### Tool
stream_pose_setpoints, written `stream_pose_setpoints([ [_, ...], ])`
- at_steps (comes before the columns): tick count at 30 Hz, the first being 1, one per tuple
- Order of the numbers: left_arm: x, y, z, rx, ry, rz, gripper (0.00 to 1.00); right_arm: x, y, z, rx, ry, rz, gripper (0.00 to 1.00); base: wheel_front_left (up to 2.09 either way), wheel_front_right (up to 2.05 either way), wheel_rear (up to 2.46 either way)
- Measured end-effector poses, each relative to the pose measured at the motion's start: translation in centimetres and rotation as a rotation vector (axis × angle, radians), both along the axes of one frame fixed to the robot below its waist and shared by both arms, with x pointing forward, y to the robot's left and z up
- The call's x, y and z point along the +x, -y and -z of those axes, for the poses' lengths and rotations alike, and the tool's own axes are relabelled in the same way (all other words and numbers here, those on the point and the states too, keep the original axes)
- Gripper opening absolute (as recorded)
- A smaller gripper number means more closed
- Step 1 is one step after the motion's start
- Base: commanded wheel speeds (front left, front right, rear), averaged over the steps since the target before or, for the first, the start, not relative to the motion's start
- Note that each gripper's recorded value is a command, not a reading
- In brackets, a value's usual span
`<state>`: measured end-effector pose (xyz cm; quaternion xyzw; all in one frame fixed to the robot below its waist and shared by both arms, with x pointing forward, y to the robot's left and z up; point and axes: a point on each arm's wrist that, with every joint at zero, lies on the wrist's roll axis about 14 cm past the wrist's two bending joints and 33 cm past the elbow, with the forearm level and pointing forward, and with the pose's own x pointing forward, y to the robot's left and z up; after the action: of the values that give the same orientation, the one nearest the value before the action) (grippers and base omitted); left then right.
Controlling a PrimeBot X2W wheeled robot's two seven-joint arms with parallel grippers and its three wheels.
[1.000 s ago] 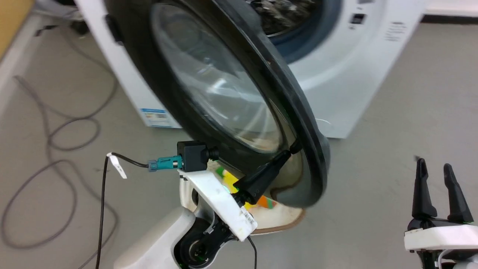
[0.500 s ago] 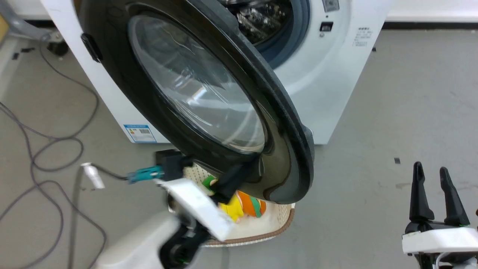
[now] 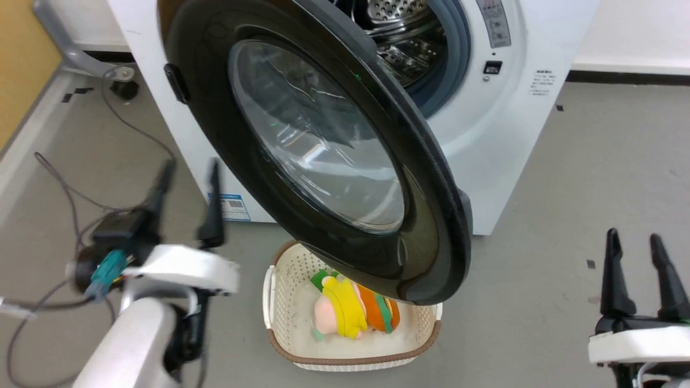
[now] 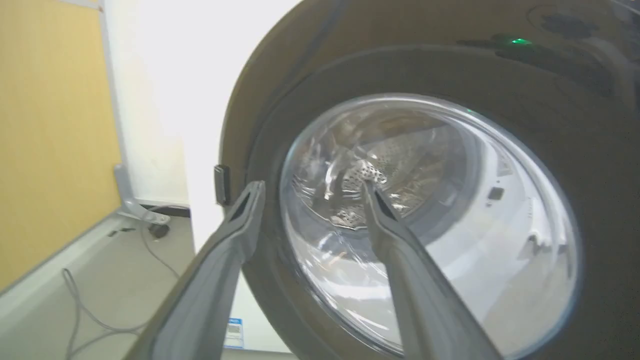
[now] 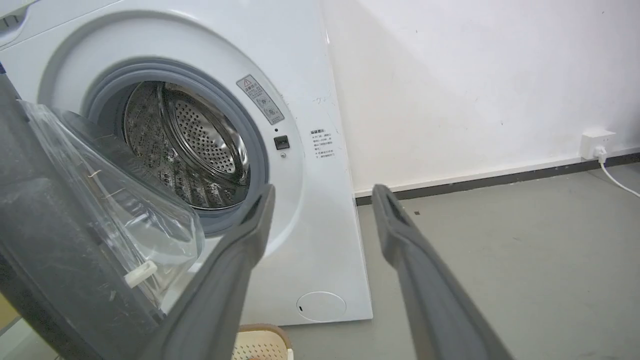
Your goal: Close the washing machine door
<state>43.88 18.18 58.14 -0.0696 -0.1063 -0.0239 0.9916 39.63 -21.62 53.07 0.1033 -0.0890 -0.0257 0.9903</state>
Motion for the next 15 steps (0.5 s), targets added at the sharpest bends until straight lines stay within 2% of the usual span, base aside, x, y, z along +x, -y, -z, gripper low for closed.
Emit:
stream_pose_setpoints([
  [3,-1.4,-2.7,-0.7,0.085,0.040,-0.119,1.00,0.4,0.0,-1.5,-0.015,0.044,0.000,1.00,0.00,0.00,0.00],
  [9,-4.5,-6.3,0.1,0.140,0.034,-0.273,1.00,1.6,-1.1,-6.0,-0.065,0.173,-0.020,1.00,0.00,0.00,0.00],
  [10,-4.9,-6.6,0.3,0.141,0.031,-0.292,1.00,1.8,-1.4,-6.8,-0.072,0.197,-0.028,0.96,0.00,0.00,0.00],
  [11,-5.4,-6.8,0.5,0.146,0.027,-0.301,1.00,1.9,-1.7,-7.7,-0.077,0.225,-0.036,0.21,0.00,0.00,0.00],
  [12,-5.7,-6.7,0.7,0.153,0.023,-0.304,1.00,2.0,-2.1,-8.6,-0.085,0.253,-0.045,0.00,0.00,0.00,0.00],
  [15,-6.8,-6.6,1.6,0.145,0.004,-0.306,1.00,2.3,-4.1,-11.0,-0.122,0.326,-0.093,0.00,0.00,0.00,0.00],
])
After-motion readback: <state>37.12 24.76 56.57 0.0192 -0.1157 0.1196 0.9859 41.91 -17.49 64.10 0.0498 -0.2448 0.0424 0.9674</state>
